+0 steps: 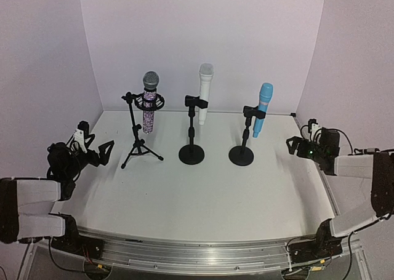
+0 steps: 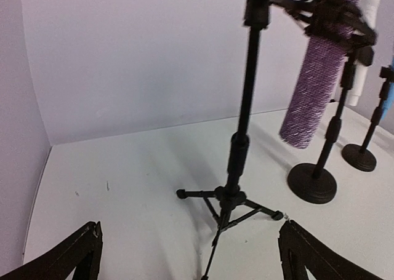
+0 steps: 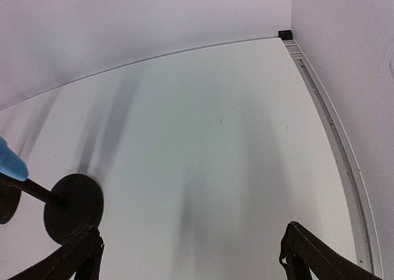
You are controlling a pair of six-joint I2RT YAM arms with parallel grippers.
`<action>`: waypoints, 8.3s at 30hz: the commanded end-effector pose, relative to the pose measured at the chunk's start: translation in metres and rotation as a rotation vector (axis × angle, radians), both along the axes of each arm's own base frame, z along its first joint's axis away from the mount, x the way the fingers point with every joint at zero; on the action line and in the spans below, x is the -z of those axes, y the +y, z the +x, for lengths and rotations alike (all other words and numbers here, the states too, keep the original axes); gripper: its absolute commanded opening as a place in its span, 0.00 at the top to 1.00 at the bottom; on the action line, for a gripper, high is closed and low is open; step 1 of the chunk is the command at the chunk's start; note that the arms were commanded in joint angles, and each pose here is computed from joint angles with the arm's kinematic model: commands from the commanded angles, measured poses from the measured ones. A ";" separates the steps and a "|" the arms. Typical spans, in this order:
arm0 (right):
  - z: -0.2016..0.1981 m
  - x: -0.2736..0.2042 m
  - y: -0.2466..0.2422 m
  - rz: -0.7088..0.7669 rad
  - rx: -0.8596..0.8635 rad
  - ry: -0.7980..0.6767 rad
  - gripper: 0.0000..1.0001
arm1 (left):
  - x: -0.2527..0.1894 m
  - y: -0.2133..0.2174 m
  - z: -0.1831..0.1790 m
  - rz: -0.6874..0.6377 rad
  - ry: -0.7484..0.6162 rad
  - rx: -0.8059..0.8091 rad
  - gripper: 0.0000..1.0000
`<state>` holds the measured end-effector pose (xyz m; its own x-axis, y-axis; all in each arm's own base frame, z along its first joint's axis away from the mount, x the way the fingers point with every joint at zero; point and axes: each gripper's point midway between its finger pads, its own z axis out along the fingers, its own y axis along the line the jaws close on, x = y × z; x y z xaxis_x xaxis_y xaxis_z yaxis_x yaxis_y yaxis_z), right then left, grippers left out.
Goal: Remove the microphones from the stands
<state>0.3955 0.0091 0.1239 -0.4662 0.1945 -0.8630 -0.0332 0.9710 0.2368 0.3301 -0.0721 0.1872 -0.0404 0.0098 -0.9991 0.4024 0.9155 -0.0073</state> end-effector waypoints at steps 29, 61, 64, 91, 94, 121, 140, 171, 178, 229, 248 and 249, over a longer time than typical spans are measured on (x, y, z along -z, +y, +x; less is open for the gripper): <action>-0.045 -0.101 0.046 0.251 -0.141 -0.005 0.14 | -0.039 -0.411 -0.096 0.098 0.046 1.081 0.24; -0.062 -0.120 0.059 0.258 -0.227 -0.065 0.14 | 0.017 -0.533 0.106 -0.158 -0.035 0.631 0.33; -0.065 -0.119 0.059 0.260 -0.231 -0.067 0.14 | 0.014 -0.537 0.111 -0.174 -0.065 0.627 0.37; -0.066 -0.157 0.065 0.230 -0.288 -0.156 0.15 | -0.059 -0.474 -0.041 -0.181 -0.240 0.798 1.00; -0.068 -0.165 0.072 0.243 -0.328 -0.168 0.16 | -0.061 -0.450 -0.060 -0.178 -0.238 0.771 1.00; -0.085 -0.173 0.218 0.194 -0.825 -0.193 0.17 | 0.010 -0.374 -0.073 -0.212 0.002 0.678 1.00; -0.083 -0.174 0.240 0.159 -0.892 -0.209 0.13 | 0.055 -0.375 -0.097 -0.098 0.043 0.808 0.76; -0.134 -0.169 0.236 0.065 -1.037 -0.215 0.12 | -0.035 -0.311 -0.148 0.145 0.022 1.100 0.09; -0.150 -0.169 0.263 0.062 -1.166 -0.221 0.13 | -0.060 -0.332 -0.110 0.137 0.051 0.987 0.05; -0.140 -0.160 0.352 0.039 -1.318 -0.394 0.60 | -0.080 -0.343 -0.098 0.119 -0.063 1.159 0.34; -0.140 -0.155 0.352 0.030 -1.323 -0.394 0.74 | -0.078 -0.341 -0.108 0.125 -0.074 1.212 0.88; -0.140 -0.156 0.352 0.031 -1.323 -0.394 0.75 | -0.077 -0.341 -0.108 0.125 -0.073 1.211 0.93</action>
<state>0.2522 0.3591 0.2724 -0.0761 -0.1953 -0.9778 -0.9866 0.1565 0.0456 0.2267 -0.4129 0.2415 0.0607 0.1554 -0.9860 0.9978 -0.0358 0.0558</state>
